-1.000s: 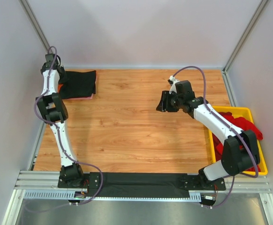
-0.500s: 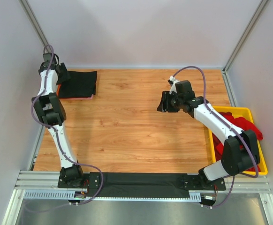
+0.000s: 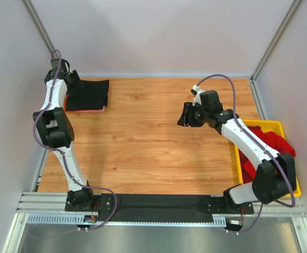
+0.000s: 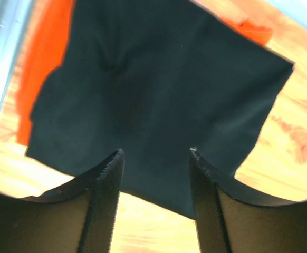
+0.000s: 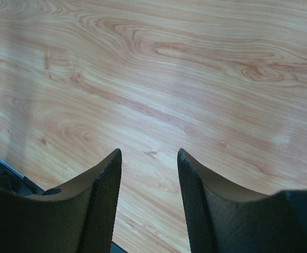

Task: Fold and stack the t-shirts

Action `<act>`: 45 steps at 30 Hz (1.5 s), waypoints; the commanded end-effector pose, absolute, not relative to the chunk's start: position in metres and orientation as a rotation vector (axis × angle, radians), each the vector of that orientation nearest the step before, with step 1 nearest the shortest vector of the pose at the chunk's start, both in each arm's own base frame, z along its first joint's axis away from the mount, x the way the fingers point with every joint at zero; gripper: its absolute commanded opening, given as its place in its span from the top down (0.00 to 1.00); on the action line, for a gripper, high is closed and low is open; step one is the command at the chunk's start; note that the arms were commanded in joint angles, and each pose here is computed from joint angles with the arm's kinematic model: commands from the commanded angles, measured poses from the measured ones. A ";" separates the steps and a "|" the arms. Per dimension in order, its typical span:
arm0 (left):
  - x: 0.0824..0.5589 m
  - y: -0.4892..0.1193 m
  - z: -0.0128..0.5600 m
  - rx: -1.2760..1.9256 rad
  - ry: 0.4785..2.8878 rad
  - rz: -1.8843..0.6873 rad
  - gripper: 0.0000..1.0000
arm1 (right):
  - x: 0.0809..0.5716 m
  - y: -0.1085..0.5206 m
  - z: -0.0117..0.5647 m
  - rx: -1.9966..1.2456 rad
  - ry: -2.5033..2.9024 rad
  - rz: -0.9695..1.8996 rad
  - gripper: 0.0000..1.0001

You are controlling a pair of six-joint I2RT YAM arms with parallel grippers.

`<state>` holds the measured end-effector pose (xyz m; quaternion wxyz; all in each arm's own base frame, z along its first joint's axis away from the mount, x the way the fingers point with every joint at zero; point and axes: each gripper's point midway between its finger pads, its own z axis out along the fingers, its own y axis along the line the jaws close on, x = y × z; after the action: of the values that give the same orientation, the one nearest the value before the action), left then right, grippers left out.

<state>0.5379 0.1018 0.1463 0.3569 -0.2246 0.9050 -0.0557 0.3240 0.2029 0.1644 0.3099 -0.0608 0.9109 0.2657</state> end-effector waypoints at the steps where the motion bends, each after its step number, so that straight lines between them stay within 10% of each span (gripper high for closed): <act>1: 0.547 0.113 0.137 -0.599 2.327 -0.190 0.45 | 0.319 0.208 0.192 -0.173 2.329 0.755 0.51; 14: 0.596 0.171 0.085 -0.712 2.302 -0.134 0.56 | 0.331 0.211 0.204 -0.158 2.276 0.763 0.53; 23: 0.578 0.145 0.193 -0.660 2.156 -0.256 0.44 | 0.324 0.204 0.205 -0.144 2.302 0.732 0.53; 29: 0.519 0.089 0.212 -0.616 2.265 -0.397 0.44 | 0.297 0.192 0.200 -0.127 2.346 0.717 0.46; 34: 0.440 -0.011 0.221 -0.356 2.395 -0.520 0.44 | 0.272 0.178 0.220 -0.097 2.319 0.707 0.00; 42: 0.301 -0.154 0.281 0.210 2.187 -0.780 0.35 | 0.240 0.143 0.253 0.009 2.232 0.610 0.00; 45: 0.260 -0.175 0.289 0.293 2.153 -0.850 0.10 | 0.234 0.135 0.253 0.063 2.228 0.591 0.00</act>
<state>0.2831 -0.1596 0.2773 0.3807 0.0833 0.8690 -0.3048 0.2418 0.1470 0.2586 0.4125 -0.0076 0.8744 0.2552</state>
